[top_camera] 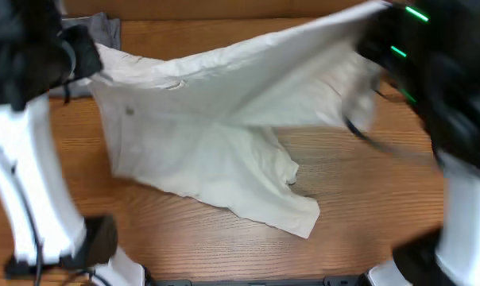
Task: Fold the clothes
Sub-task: 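Lift the pants with both grippers and stretch them out flat, then lay the pants down flat and smooth them with both grippers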
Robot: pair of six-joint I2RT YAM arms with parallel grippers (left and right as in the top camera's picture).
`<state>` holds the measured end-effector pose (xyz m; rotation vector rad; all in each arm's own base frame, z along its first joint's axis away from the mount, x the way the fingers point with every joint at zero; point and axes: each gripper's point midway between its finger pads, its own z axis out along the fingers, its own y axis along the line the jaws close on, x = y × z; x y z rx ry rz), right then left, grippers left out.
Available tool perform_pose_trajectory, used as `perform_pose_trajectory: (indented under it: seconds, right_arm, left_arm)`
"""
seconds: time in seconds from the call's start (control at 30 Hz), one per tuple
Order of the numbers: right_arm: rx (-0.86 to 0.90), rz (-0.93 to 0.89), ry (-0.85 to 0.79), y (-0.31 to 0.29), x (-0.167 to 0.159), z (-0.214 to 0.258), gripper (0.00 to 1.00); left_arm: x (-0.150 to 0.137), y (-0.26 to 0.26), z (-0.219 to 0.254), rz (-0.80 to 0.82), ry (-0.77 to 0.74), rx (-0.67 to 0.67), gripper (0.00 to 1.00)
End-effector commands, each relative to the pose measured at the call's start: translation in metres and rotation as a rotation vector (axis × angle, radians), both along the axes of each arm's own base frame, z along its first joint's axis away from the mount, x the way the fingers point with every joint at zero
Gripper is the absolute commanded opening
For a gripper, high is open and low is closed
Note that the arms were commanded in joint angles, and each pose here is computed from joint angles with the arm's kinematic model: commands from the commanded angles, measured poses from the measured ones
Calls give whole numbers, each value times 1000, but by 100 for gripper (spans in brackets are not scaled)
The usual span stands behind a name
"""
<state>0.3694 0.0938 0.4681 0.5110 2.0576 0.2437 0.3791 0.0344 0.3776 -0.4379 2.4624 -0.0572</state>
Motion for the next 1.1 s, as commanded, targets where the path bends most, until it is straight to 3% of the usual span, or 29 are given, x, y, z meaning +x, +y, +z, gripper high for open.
perform_pose_trajectory:
  seconds: [0.0, 0.17, 0.3, 0.57, 0.83, 1.07]
  right_arm:
    - [-39, -32, 29, 8, 40, -25, 4]
    - [-10, -10, 28, 24, 83, -46, 4]
    - [68, 75, 12, 35, 88, -40, 4]
    - [114, 198, 179, 53, 82, -82, 4]
    - [115, 241, 461, 73, 78, -181, 4]
    - [93, 226, 551, 69, 68, -207, 4]
  left_arm:
    - [29, 27, -39, 81, 106, 100, 4]
    - [65, 51, -115, 124, 286, 137, 4]
    - [69, 74, -143, 169, 355, 134, 4]
    - [57, 111, -151, 245, 375, 53, 4]
    - [56, 94, -155, 193, 394, -8, 4]
    - [50, 73, -160, 97, 436, -52, 5]
